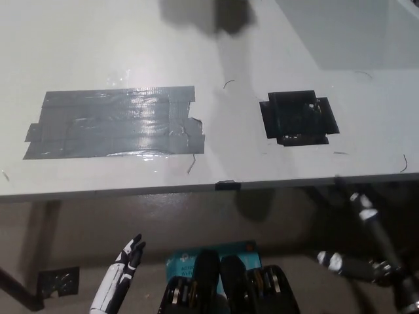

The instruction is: A person hands a black t-shirt to the robot and rhe robot picks it up with its right hand and places it on the black spot on the desk infron tof it

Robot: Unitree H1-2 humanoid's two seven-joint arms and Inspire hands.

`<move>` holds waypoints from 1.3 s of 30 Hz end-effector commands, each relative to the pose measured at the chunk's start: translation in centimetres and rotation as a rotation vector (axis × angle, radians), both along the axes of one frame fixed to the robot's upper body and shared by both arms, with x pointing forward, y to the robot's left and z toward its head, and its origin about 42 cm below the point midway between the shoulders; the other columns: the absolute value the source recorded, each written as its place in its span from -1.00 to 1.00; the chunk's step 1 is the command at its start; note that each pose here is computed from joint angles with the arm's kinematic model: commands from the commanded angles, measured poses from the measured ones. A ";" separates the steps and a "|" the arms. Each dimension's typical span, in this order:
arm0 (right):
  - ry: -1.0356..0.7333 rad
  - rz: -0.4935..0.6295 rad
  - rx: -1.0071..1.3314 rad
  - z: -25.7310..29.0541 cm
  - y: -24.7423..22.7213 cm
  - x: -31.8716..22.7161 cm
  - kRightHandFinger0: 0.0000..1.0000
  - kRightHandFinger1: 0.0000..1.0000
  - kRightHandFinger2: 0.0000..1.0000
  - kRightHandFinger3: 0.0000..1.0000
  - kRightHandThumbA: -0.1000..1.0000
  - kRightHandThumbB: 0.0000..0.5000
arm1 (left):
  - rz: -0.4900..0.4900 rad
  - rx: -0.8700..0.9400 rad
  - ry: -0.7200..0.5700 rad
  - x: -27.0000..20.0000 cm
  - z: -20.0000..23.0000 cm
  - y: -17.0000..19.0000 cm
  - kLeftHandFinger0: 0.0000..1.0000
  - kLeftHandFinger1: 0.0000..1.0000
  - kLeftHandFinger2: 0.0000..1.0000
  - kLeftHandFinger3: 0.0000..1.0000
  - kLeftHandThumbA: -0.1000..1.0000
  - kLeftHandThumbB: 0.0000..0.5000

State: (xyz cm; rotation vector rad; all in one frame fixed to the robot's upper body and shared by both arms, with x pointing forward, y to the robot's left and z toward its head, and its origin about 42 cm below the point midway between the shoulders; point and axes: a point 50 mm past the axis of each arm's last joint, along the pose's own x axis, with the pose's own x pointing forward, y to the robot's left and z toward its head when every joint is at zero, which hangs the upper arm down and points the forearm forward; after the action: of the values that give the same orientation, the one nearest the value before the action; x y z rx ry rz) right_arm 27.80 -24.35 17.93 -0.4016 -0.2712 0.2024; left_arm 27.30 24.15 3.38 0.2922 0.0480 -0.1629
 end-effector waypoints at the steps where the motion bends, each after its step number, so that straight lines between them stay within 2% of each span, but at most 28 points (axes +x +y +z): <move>1: -0.385 -0.054 -0.104 10.5 -1.7 -1.0 1.00 1.00 1.00 1.00 1.00 0.52 | -0.011 0.006 -0.054 -0.3 0.5 0.3 1.00 1.00 1.00 1.00 1.00 1.00; 2: -0.395 -0.055 -0.109 10.8 -1.7 -1.0 1.00 1.00 1.00 1.00 1.00 0.53 | -0.010 0.007 -0.055 -0.3 0.5 0.3 1.00 1.00 1.00 1.00 1.00 1.00; 3: -0.436 -0.071 -0.133 12.3 -1.7 -1.0 1.00 1.00 1.00 1.00 1.00 0.65 | -0.007 0.009 -0.055 -0.4 0.4 0.3 1.00 1.00 1.00 1.00 1.00 1.00; 4: -0.473 -0.081 -0.155 13.8 -1.8 -0.9 1.00 1.00 1.00 1.00 1.00 0.69 | -0.003 0.008 -0.055 -0.4 0.3 0.3 1.00 1.00 1.00 1.00 1.00 1.00; 9: -0.489 -0.092 -0.173 14.8 -1.6 -0.6 1.00 1.00 1.00 1.00 1.00 0.69 | -0.002 0.008 -0.056 -0.1 0.5 0.4 1.00 1.00 1.00 1.00 1.00 1.00; 13: -0.491 -0.088 -0.204 15.9 -0.7 1.6 1.00 1.00 1.00 1.00 1.00 0.68 | -0.005 0.019 -0.052 -0.2 0.3 0.4 1.00 1.00 1.00 1.00 1.00 1.00; 15: -0.441 -0.078 -0.303 16.1 0.4 5.1 1.00 1.00 1.00 1.00 1.00 0.47 | -0.010 0.016 -0.056 -0.2 0.2 0.3 1.00 1.00 1.00 1.00 1.00 1.00; 19: -0.423 -0.080 -0.363 16.3 1.0 6.9 1.00 1.00 1.00 1.00 1.00 0.49 | -0.013 0.015 -0.056 -0.2 0.2 0.3 1.00 1.00 1.00 1.00 1.00 1.00; 20: -0.402 -0.085 -0.414 17.0 1.8 9.7 1.00 1.00 1.00 1.00 1.00 0.62 | -0.015 0.015 -0.064 0.1 0.6 0.5 1.00 1.00 1.00 1.00 1.00 1.00; 24: -0.397 -0.081 -0.426 17.9 2.2 11.8 1.00 1.00 1.00 1.00 1.00 0.61 | -0.013 0.010 -0.074 1.0 0.8 0.4 1.00 1.00 1.00 1.00 1.00 1.00; 27: -0.345 -0.081 -0.472 18.4 3.0 14.4 1.00 1.00 1.00 1.00 1.00 0.72 | -0.005 -0.012 -0.068 1.2 0.8 0.1 1.00 1.00 1.00 1.00 1.00 1.00; 28: -0.305 -0.069 -0.476 18.3 3.5 15.6 1.00 1.00 1.00 1.00 1.00 0.69 | -0.008 0.000 -0.075 1.2 0.9 0.1 1.00 1.00 1.00 1.00 1.00 1.00; 31: -0.300 -0.065 -0.475 18.2 3.6 15.8 1.00 1.00 1.00 1.00 1.00 0.69 | -0.009 0.003 -0.077 1.1 1.0 0.1 1.00 1.00 1.00 1.00 1.00 1.00; 33: -0.291 -0.061 -0.506 18.6 4.3 17.1 1.00 1.00 1.00 1.00 1.00 0.78 | -0.013 -0.013 -0.073 1.4 1.1 0.1 1.00 1.00 1.00 1.00 1.00 1.00; 39: -0.306 -0.072 -0.564 20.3 5.1 18.9 1.00 1.00 1.00 1.00 1.00 0.79 | -0.010 -0.017 -0.071 1.6 1.3 0.1 1.00 1.00 1.00 1.00 1.00 1.00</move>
State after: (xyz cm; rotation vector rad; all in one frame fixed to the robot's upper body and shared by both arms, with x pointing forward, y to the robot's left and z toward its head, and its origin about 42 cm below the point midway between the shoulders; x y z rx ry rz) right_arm 45.19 -20.25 34.07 -0.9295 -0.4285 0.1735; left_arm 28.25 24.02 3.68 0.2899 0.0207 -0.1667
